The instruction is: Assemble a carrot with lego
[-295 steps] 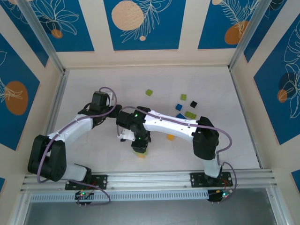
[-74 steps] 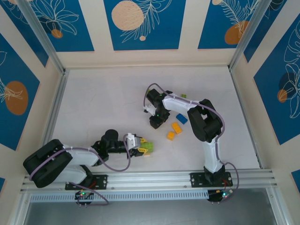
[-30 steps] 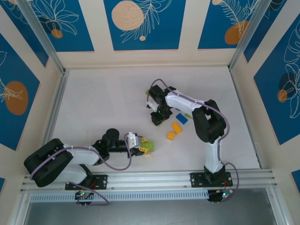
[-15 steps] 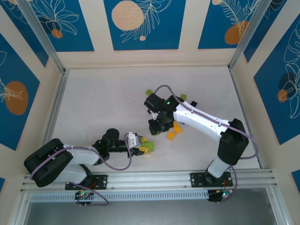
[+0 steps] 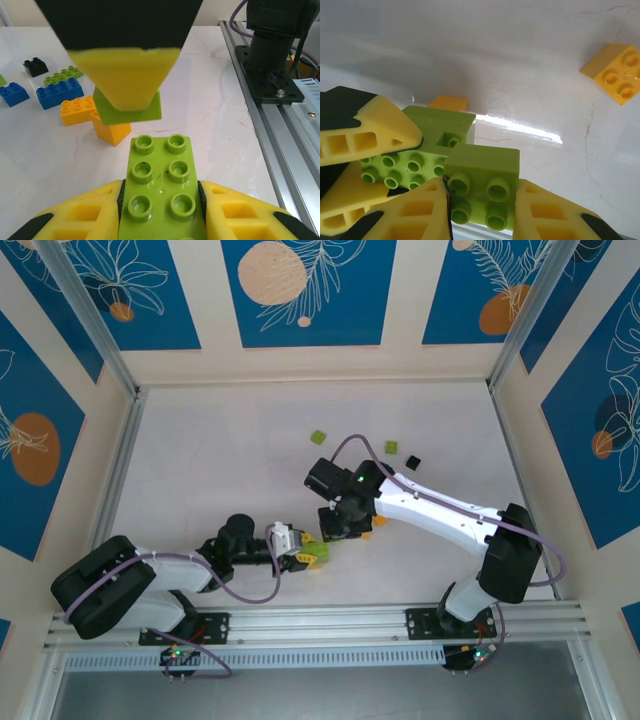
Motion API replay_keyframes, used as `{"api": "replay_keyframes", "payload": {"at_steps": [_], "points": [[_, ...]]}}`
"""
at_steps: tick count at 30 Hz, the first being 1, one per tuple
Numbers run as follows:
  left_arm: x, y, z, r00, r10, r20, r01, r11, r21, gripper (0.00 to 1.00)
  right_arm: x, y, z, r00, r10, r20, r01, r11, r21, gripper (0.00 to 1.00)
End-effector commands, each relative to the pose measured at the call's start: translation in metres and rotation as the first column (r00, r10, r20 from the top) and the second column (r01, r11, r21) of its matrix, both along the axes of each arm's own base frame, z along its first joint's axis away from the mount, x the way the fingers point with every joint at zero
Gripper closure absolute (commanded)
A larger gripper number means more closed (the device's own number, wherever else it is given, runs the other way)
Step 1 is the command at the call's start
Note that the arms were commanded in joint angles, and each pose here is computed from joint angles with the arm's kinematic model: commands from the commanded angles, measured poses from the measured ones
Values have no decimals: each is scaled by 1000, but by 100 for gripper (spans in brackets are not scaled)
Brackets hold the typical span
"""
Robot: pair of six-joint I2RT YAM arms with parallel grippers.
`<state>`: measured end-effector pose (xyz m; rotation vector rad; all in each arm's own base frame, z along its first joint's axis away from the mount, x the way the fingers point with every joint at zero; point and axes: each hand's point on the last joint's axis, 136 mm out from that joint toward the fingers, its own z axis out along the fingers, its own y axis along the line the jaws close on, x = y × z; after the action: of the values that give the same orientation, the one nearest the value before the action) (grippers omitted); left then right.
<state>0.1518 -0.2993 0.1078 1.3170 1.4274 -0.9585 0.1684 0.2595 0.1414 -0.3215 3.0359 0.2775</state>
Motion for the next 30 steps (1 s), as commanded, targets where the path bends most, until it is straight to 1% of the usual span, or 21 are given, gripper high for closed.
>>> {"api": "replay_keyframes", "payload": {"at_steps": [1, 9, 16, 30], "points": [[0, 5, -17, 1000, 19, -12, -18, 998, 60, 73, -6, -6, 6, 1000, -20, -6, 20, 1000, 0, 73], [1, 5, -18, 1000, 21, -16, -19, 998, 67, 73, -18, 7, 4, 999, -15, -38, 17, 997, 72, 73], [1, 5, -18, 1000, 21, -16, -20, 998, 67, 73, -18, 19, 7, 1000, -5, -28, 8, 994, 113, 73], [1, 5, -18, 1000, 23, -17, -22, 997, 67, 73, -23, 16, -10, 998, -7, -58, 12, 997, 82, 73]]}}
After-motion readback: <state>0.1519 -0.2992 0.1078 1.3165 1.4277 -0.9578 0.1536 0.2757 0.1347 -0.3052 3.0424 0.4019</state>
